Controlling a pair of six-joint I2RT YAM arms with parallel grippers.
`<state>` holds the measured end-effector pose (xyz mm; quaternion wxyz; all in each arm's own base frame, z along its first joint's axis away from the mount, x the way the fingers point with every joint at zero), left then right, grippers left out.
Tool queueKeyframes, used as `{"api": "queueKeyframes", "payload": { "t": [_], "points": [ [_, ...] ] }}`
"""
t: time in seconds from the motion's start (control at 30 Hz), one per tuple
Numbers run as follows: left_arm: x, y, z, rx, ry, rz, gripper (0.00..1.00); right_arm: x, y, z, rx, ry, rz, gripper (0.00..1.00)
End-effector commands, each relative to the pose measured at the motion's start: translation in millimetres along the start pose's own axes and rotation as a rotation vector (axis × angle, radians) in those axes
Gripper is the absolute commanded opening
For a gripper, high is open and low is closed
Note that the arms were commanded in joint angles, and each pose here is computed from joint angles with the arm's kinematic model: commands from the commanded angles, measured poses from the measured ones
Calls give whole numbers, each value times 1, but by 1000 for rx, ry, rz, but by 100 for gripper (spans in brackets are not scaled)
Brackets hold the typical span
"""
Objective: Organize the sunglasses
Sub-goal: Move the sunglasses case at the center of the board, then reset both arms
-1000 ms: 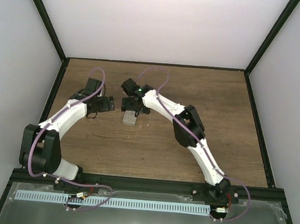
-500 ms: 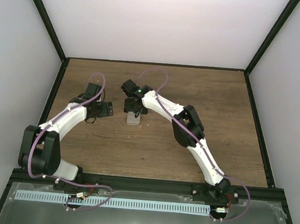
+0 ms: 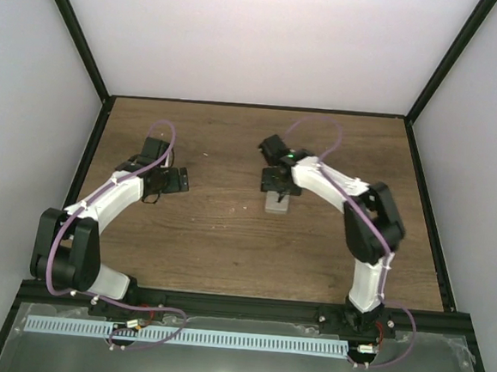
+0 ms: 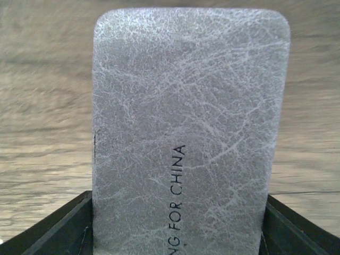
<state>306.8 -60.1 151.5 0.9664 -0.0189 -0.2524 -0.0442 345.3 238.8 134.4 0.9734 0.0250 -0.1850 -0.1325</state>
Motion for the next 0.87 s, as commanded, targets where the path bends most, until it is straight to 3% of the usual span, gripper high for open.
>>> {"api": "queueKeyframes", "payload": {
  "t": [0.0, 0.17, 0.37, 0.53, 0.83],
  "points": [
    [5, 0, -2, -9, -25, 6, 100, 35, -27, 26, 196, -119, 37, 67],
    [5, 5, -6, 41, 2, 20, 100, 33, -48, 4, 182, -90, 125, 74],
    [12, 4, 5, 30, -48, 68, 100, 28, -50, -2, 204, -97, 130, 100],
    [13, 4, 13, 20, -74, 91, 100, 33, -45, 36, 372, -198, 143, 100],
    [1, 9, 9, 66, -57, 101, 100, 43, -48, 79, 429, -262, 121, 100]
  ]
}}
Point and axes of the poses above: each gripper's point midway between its finger pads, its own z axis back along the fingers, its own y axis along the line the jaws close on, x = y × z, the point moved 7 cm from there along z, back along the fingers, and after that the axes turned 15 degrees about -z, right-handed, at the moved point
